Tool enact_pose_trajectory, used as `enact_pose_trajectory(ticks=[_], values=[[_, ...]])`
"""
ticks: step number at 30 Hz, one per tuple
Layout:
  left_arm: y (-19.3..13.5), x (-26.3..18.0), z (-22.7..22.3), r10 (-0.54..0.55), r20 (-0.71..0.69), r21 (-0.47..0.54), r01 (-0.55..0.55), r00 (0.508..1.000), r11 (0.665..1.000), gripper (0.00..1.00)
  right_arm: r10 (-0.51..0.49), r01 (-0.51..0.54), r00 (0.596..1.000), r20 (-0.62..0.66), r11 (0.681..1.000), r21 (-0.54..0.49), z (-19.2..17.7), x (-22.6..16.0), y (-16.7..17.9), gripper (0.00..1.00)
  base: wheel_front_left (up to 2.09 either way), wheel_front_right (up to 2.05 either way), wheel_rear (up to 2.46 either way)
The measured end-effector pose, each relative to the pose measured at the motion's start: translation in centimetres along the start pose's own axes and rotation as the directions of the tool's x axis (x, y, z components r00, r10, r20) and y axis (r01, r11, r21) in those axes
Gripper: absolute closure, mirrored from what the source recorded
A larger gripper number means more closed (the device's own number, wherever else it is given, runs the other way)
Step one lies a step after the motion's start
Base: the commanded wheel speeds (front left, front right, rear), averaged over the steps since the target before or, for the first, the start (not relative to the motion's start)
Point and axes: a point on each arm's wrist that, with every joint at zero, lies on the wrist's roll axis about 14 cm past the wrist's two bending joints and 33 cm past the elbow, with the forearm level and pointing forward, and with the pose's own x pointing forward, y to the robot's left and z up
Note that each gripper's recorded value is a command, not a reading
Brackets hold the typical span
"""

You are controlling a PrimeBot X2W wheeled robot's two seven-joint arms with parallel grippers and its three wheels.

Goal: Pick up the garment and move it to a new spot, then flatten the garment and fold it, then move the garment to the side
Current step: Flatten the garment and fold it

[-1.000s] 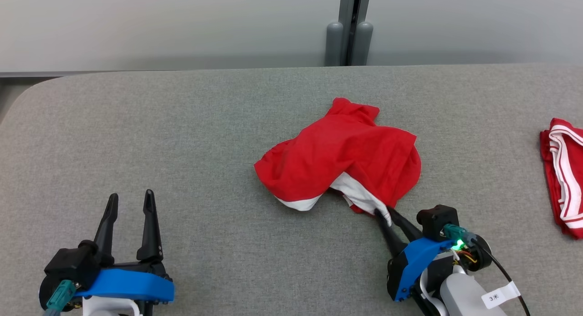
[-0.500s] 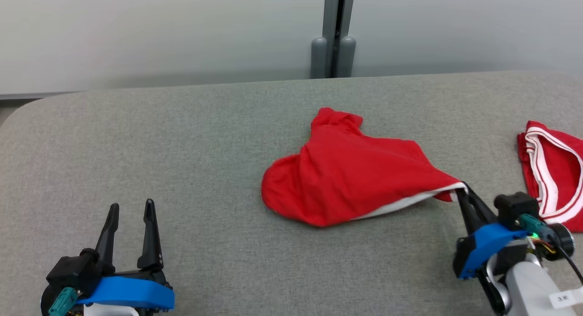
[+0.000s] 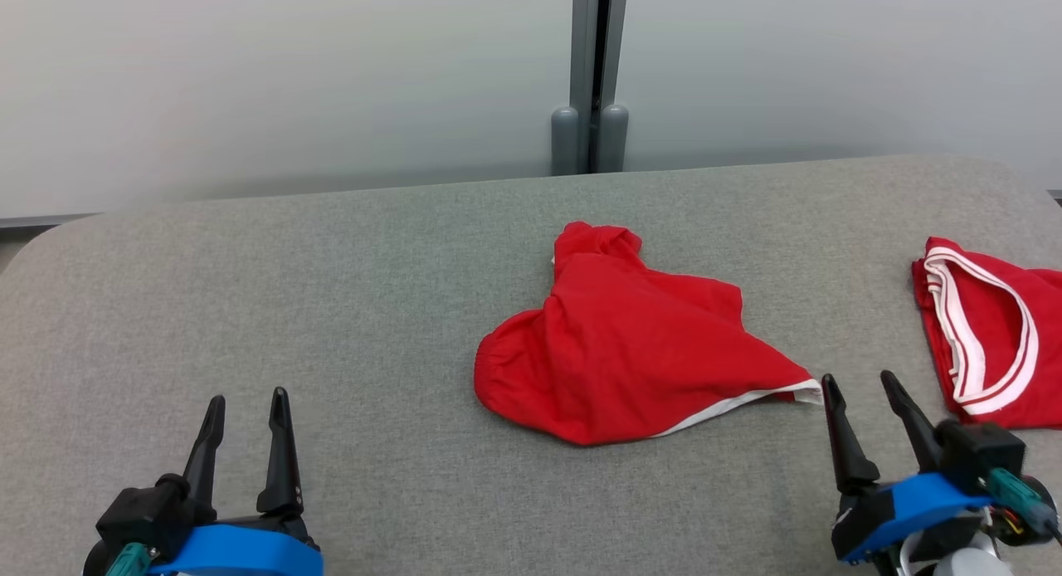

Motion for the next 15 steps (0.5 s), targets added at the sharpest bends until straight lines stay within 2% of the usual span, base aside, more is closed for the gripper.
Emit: enact_pose_trajectory(ticks=[7,12,15], values=[[-0.6,-0.3,-0.2,-0.011,-0.003,-0.01,0.011,1.0,1.0,0.0,-0.025,0.019,0.992,0.122,0.998,0.054,2.5,-2.0,-0.1,0.0,0.0,0.0,0.0],[-1.3,-0.3,-0.8,-0.034,-0.021,-0.018,0.033,0.999,0.999,0.0,-0.02,0.01,0.993,0.12,0.997,0.081,2.7,-2.5,0.5,0.0,0.0,0.0,0.0],[-2.8,-0.4,-2.2,-0.088,-0.064,-0.033,0.087,0.994,0.996,0.0,-0.008,-0.002,0.994,0.111,0.996,0.09,2.7,-2.4,1.0,0.0,0.0,0.0,0.0]])
